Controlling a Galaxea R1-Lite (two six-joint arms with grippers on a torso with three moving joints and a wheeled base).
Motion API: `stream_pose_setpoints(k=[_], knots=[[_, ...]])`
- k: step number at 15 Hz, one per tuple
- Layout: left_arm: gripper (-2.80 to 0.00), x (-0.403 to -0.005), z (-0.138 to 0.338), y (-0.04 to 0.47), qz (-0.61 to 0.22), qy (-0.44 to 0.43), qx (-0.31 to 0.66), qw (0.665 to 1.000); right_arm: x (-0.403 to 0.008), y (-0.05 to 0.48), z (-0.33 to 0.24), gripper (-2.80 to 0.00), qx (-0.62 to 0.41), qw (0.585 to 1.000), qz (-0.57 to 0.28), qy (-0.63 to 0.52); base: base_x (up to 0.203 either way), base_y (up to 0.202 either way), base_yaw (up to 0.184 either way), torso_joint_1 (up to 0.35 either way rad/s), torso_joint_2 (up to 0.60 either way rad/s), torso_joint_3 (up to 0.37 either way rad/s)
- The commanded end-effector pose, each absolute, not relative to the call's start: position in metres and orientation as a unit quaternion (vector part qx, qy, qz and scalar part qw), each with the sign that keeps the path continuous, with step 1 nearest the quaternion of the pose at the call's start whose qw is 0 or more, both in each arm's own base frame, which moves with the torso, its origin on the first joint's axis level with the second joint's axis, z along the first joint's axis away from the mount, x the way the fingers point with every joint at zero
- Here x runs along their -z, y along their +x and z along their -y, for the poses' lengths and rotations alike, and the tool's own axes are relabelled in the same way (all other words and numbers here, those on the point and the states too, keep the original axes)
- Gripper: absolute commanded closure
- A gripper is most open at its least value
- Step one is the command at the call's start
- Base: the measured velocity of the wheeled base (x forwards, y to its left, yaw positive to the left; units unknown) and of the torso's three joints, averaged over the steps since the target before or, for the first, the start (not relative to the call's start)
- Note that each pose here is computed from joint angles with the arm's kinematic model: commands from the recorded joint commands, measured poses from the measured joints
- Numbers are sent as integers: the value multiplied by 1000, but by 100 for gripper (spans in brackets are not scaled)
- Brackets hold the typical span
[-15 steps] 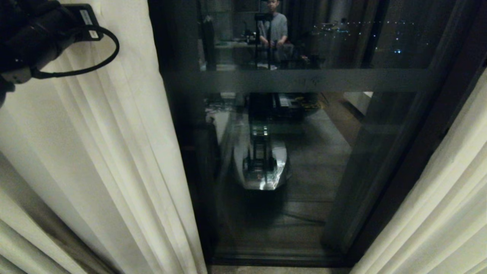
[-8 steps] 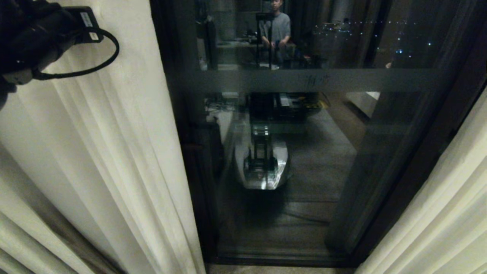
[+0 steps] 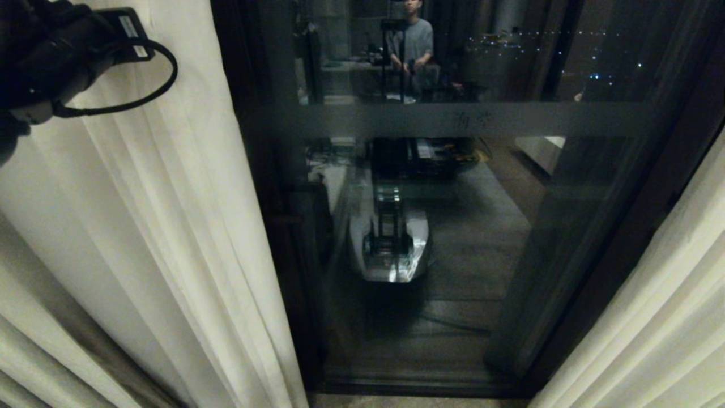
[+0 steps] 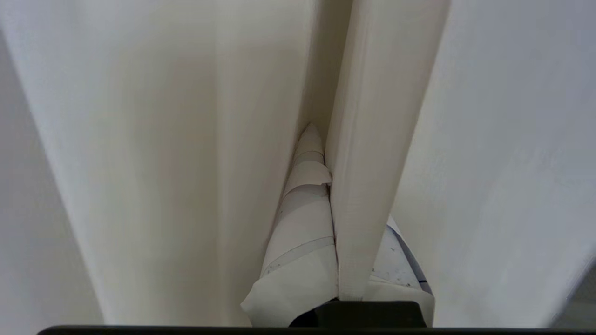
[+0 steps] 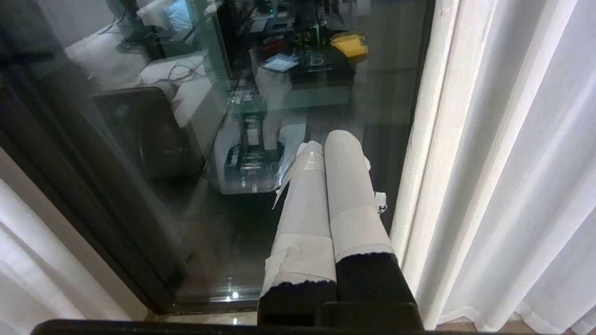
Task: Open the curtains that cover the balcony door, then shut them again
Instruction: Pull the inner curtains open on both sides
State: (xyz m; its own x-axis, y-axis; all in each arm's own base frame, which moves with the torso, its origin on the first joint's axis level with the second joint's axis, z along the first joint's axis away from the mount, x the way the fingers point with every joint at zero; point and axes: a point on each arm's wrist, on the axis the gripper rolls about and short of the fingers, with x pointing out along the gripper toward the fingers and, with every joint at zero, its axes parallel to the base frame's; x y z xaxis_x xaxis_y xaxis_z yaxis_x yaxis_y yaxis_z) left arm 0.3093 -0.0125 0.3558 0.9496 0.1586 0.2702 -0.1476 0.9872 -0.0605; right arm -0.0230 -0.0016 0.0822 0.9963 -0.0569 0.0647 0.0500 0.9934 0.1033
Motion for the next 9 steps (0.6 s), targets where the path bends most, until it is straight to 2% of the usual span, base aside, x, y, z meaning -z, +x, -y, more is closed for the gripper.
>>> stream_pose_setpoints(k=[1,9], knots=[[0,-358,3,313,145,-19,-91,985,-82,-23,2,0,26,998,34,51,0,0,0,0,0,0],[0,-364,-71,303,158,-16,-110,981,-82,-23,2,0,26,998,34,51,0,0,0,0,0,0]])
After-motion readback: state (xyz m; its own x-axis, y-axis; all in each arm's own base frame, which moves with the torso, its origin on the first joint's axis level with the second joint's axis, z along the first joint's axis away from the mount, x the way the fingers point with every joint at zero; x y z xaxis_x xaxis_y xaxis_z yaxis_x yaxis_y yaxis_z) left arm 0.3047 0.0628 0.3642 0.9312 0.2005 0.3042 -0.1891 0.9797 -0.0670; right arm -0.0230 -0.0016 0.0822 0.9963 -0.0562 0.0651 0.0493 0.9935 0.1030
